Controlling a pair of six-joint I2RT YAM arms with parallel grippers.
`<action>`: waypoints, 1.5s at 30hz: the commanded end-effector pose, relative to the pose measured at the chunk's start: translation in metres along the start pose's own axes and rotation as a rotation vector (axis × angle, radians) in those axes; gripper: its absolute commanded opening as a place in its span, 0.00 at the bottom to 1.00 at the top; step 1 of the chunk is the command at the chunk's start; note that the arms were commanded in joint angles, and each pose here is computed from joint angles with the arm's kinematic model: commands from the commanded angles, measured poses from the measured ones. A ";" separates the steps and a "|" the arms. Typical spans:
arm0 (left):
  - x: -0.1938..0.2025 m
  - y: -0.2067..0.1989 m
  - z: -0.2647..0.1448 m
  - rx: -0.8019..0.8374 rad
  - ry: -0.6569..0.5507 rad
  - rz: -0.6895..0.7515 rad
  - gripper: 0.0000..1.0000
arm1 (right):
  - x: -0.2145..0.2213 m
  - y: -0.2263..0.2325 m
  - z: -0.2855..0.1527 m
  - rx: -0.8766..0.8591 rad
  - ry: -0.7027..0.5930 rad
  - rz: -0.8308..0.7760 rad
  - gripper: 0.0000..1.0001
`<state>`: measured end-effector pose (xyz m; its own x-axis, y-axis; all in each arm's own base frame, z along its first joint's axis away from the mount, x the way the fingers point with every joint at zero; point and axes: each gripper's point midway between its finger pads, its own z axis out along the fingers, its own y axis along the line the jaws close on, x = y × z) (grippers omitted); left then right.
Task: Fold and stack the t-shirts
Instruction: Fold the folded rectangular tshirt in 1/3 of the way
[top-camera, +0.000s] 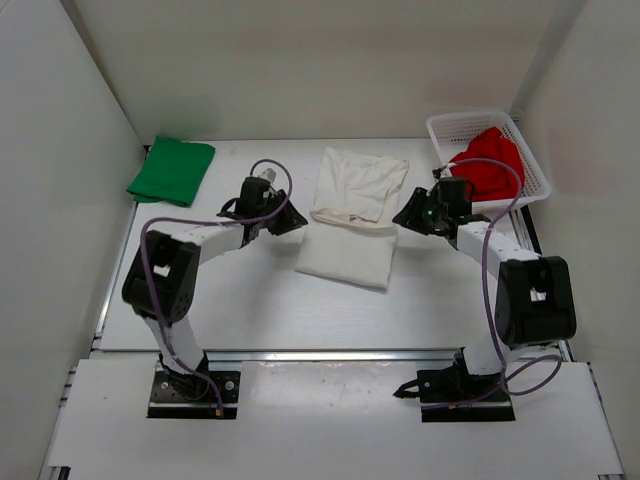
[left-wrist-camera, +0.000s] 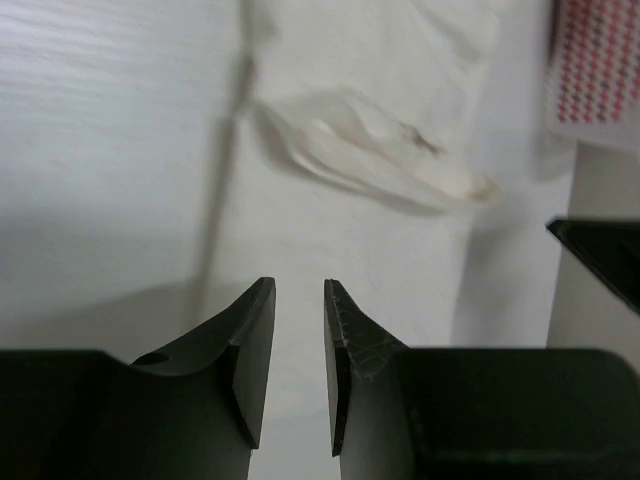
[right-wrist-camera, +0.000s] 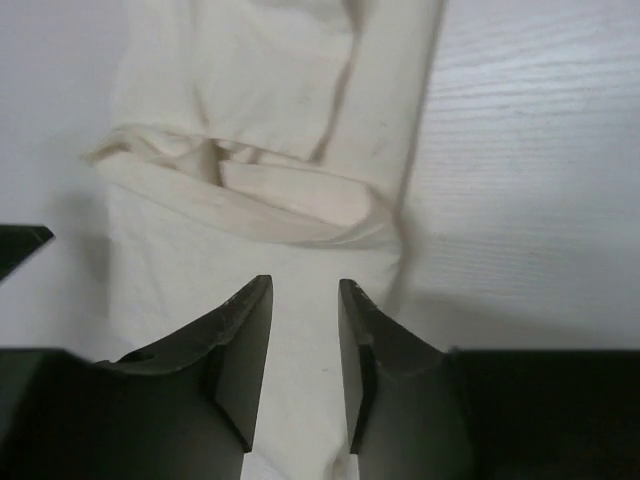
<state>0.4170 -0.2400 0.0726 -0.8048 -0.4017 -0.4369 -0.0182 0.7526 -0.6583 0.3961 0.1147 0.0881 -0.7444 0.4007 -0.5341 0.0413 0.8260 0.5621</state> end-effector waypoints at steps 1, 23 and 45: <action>0.023 -0.059 -0.031 0.150 -0.067 0.091 0.36 | -0.017 0.036 -0.019 -0.023 -0.105 -0.174 0.29; 0.168 0.045 -0.069 0.037 0.172 0.004 0.30 | 0.037 0.076 0.113 -0.127 0.215 -0.287 0.00; 0.152 0.062 -0.121 0.019 0.047 0.091 0.47 | 0.154 0.029 -0.045 -0.202 0.095 -0.096 0.00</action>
<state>0.2197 -0.1932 0.0353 -0.8473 -0.3058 -0.4342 0.0471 0.7711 -0.6349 0.2703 0.1849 0.0714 -0.7770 0.2210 -0.5894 -0.2229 0.7790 0.5860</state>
